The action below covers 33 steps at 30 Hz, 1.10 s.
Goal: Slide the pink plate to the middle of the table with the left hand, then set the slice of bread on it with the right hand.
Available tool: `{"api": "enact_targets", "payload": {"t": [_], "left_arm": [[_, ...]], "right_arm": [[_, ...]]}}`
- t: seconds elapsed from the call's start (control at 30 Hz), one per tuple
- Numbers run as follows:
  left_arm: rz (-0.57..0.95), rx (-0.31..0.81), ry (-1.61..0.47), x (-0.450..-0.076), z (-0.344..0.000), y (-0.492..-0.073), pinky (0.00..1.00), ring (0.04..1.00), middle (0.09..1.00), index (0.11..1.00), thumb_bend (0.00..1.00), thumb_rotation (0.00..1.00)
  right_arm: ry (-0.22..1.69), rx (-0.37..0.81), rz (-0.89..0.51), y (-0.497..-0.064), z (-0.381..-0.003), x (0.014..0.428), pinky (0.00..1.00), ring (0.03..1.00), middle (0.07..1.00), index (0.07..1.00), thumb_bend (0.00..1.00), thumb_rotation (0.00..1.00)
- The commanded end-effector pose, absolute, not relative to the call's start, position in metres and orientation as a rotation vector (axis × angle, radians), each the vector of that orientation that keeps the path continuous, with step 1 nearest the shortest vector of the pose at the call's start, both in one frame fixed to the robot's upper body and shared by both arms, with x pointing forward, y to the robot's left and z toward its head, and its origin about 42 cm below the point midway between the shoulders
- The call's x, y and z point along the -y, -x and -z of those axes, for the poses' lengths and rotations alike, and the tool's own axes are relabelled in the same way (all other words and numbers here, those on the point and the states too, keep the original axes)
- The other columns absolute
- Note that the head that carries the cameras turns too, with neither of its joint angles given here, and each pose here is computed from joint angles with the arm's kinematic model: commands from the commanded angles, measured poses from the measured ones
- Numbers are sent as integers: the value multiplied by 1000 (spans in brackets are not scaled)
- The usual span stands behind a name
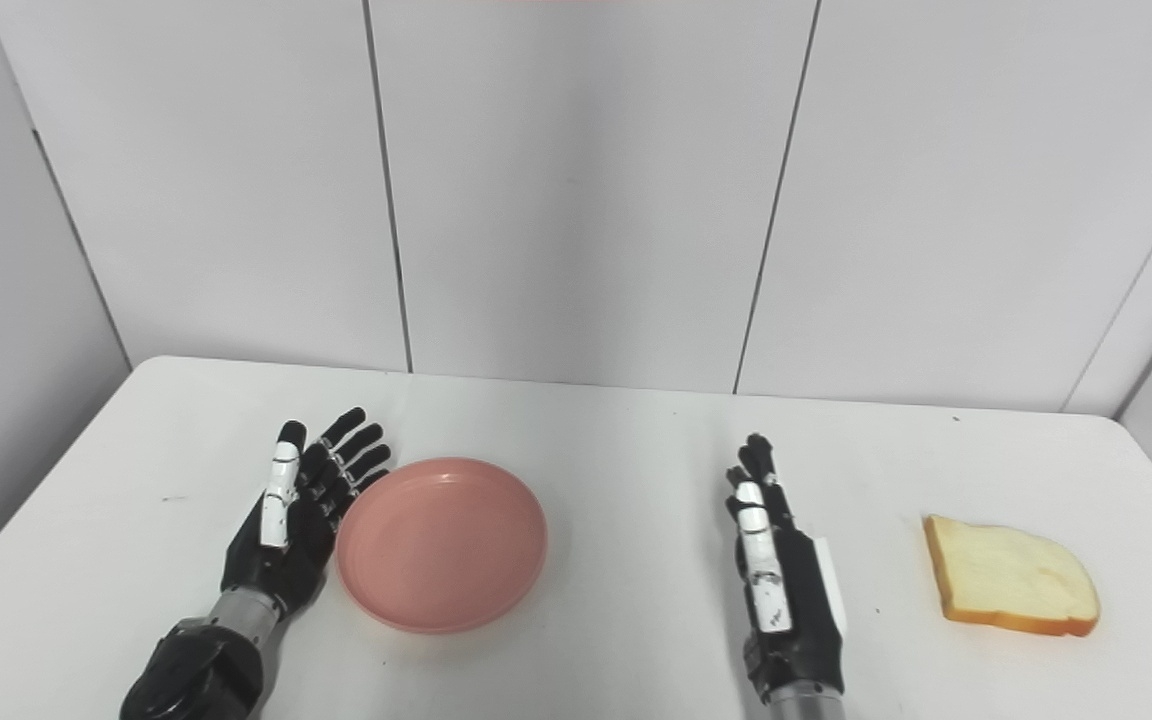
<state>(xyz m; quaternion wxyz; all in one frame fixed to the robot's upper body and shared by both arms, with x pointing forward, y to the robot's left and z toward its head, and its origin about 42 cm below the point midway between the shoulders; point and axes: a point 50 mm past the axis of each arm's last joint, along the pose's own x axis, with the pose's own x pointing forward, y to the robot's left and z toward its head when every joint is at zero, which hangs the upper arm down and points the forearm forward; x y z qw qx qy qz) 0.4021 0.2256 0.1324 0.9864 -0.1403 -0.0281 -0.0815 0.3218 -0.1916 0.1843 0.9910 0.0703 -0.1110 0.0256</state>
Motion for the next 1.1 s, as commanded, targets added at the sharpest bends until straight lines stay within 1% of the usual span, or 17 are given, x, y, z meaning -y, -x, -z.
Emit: {"api": "enact_targets", "payload": {"t": [0.0, 0.1, 0.43, 0.6, 0.7, 0.8, 0.93, 1.07], "left_arm": [[195, 123, 288, -217, -153, -406, 851, 876, 886, 855, 709, 1000], [201, 125, 302, -209, -154, -402, 853, 875, 888, 859, 698, 1000], [236, 112, 312, -178, -150, -389, 858, 884, 893, 863, 705, 1000], [240, 121, 321, -156, -147, -382, 844, 880, 887, 852, 691, 995], [241, 118, 329, -146, -146, -379, 866, 883, 887, 856, 698, 978], [239, 111, 326, -135, -144, -375, 895, 881, 884, 870, 701, 981], [241, 109, 320, -125, -141, -371, 898, 880, 884, 872, 701, 968], [254, 101, 330, -116, -140, -368, 917, 895, 899, 883, 689, 968]], "right_arm": [[-140, 297, -60, -325, -206, 187, 1000, 964, 977, 970, 628, 919], [-142, 297, -66, -325, -208, 186, 1000, 967, 973, 963, 622, 905], [-134, 295, -66, -326, -213, 187, 1000, 971, 965, 955, 637, 887], [-129, 295, -67, -326, -214, 192, 1000, 969, 966, 957, 628, 898], [-130, 295, -67, -326, -214, 195, 1000, 970, 972, 962, 631, 905], [-137, 303, -71, -326, -214, 199, 1000, 967, 978, 969, 653, 882], [-139, 307, -66, -326, -214, 203, 1000, 966, 975, 967, 667, 871], [-141, 309, -63, -326, -214, 207, 1000, 972, 977, 969, 656, 869]]}}
